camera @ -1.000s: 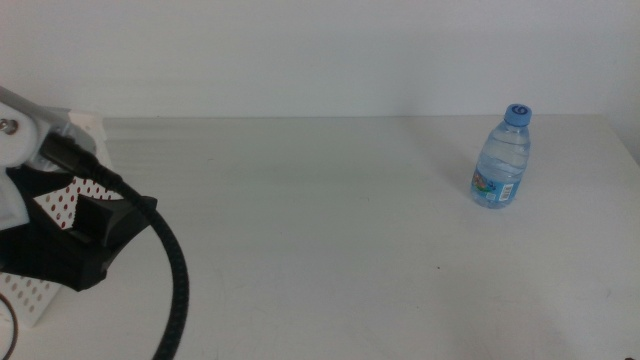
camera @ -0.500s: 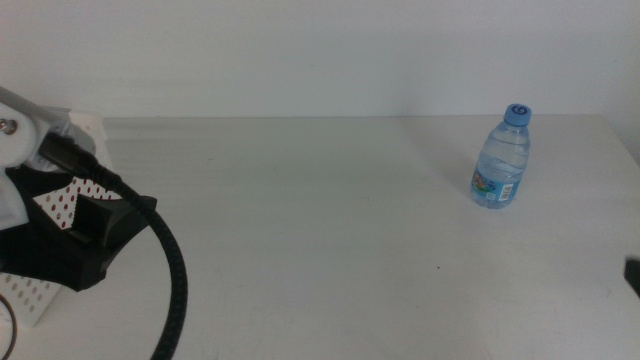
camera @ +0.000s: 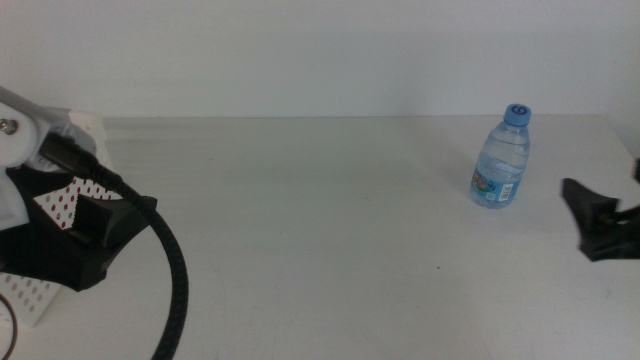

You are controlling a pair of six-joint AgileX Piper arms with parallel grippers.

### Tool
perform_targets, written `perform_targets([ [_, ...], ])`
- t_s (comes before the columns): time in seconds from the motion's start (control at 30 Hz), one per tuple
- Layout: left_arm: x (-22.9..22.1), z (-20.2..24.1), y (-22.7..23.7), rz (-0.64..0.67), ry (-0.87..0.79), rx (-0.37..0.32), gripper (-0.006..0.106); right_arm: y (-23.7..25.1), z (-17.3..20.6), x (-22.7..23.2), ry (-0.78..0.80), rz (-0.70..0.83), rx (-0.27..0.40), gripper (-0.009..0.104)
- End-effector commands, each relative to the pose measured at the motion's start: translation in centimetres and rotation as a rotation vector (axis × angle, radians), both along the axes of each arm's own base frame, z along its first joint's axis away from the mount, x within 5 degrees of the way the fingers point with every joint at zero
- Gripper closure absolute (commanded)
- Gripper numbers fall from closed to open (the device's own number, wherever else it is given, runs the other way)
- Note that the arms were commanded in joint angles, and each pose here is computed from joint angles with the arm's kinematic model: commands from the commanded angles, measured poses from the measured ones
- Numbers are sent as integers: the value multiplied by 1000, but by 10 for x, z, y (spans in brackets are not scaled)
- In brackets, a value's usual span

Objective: Use arms to grab the bottles and put them into the dustbin to the left of the table.

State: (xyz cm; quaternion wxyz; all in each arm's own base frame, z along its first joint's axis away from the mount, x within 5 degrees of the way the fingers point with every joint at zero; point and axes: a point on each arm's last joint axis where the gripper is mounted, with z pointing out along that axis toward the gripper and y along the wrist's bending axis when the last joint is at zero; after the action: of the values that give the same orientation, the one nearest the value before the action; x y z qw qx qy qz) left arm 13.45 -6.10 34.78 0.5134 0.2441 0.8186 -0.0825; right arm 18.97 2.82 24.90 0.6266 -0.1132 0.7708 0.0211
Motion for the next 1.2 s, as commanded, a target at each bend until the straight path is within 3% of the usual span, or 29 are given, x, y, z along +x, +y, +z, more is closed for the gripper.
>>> perform_targets([
  [0.0, 0, 16, -2, 3, -80, -67, 16, 6, 10, 17, -138, 48, 4, 21],
  [0.33, 0, 16, -2, 3, -80, -67, 16, 14, -26, 58, -260, 79, 106, 21],
  [0.5, 0, 16, -2, 3, -80, -67, 16, 10, -46, 78, -228, 4, 149, 12],
  [0.63, 0, 16, -2, 3, -80, -67, 16, 13, -48, 102, -236, 0, 152, 0],
  [1.17, 0, 16, -2, 3, -80, -67, 16, 20, -75, 178, -200, -5, 94, 0],
])
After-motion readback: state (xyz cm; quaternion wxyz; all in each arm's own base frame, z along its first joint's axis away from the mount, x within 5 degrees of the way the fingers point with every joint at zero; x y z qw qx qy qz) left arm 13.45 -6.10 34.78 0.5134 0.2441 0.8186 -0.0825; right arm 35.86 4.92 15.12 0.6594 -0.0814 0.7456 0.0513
